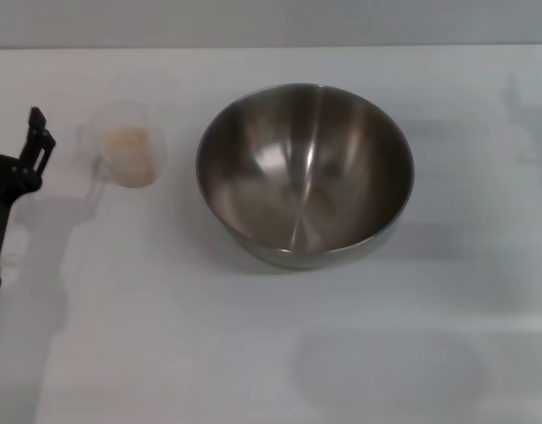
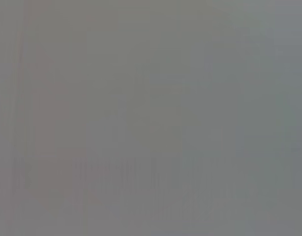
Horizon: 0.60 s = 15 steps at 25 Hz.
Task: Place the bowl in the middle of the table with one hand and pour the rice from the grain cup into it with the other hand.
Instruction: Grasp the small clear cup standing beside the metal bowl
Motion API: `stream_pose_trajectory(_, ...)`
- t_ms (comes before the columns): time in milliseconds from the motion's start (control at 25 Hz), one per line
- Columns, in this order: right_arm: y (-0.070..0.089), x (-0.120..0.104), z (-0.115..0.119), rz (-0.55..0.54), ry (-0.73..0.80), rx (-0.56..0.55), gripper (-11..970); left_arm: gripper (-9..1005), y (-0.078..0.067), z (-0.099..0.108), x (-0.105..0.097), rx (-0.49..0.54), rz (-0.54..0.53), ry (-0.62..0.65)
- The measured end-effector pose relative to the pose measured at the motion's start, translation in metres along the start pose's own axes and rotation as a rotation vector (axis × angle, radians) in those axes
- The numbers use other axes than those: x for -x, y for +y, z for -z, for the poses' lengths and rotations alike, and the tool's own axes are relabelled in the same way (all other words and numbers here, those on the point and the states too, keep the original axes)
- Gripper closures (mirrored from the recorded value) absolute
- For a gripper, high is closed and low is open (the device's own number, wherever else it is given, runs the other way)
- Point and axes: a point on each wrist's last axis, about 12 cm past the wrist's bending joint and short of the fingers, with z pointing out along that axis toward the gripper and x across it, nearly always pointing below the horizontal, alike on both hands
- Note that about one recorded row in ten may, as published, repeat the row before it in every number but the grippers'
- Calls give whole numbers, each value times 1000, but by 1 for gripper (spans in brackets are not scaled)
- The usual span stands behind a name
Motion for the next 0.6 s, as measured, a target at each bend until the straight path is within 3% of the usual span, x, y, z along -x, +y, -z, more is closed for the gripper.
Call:
stream_pose_trajectory(320, -3, 0, -4, 25, 2, 14, 246, 139, -17, 5, -7, 32, -28, 92)
stream_pose_trajectory(600, -6, 3, -9, 42, -8, 32, 246, 147, -38, -4, -11, 93, -68, 189)
